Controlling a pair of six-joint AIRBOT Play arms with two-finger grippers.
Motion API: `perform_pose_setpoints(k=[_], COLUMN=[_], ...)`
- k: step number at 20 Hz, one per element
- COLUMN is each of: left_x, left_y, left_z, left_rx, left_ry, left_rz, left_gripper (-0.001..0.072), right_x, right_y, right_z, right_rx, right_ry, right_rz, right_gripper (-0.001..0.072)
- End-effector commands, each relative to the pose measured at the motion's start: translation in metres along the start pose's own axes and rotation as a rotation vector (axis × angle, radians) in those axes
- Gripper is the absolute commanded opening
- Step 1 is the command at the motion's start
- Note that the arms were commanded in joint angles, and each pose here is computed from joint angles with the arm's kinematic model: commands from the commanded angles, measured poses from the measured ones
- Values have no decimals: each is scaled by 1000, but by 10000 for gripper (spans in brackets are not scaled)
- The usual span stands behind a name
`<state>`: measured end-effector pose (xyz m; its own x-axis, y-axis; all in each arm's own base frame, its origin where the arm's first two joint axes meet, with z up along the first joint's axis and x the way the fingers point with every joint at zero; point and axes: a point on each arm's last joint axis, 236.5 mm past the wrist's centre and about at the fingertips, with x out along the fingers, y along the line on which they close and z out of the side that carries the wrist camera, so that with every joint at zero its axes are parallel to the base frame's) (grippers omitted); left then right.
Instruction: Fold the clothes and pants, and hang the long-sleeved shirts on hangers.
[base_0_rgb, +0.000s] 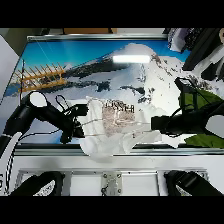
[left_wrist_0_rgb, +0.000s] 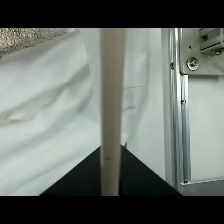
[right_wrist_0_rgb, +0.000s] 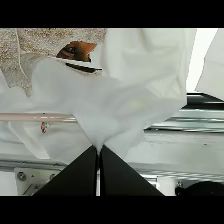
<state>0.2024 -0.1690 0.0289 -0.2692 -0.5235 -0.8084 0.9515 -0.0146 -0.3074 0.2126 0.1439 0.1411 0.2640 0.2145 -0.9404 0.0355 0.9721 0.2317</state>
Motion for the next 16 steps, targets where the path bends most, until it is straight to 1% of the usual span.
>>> perform_pose_setpoints(k=[1,4,7,9,11,14,16], left_x=[0,1,12,22,29,33,38], left_y=[9,10,10,10,15,19,21], left_z=[4,4,5,10,17,30,28], left_rx=[-1,-3,-4,35,44,21,9], left_ry=[-18,-17,-18,-10,-23,-89,-84], left_rz=[38,35,-9,-31,-18,-29,-49], left_gripper=[15,15,15,14,14,15,14], right_x=[-8,-8,-8,-7,-5,-6,-8], right_y=[6,8,13,16,21,30,40], right_z=[2,4,11,15,16,20,26], right_rx=[-3,-7,-7,-10,-30,-37,-58], right_ry=[-13,-22,-48,-62,-59,-63,-81], right_rz=[27,34,53,64,80,105,139], right_gripper=[17,17,17,17,17,16,16])
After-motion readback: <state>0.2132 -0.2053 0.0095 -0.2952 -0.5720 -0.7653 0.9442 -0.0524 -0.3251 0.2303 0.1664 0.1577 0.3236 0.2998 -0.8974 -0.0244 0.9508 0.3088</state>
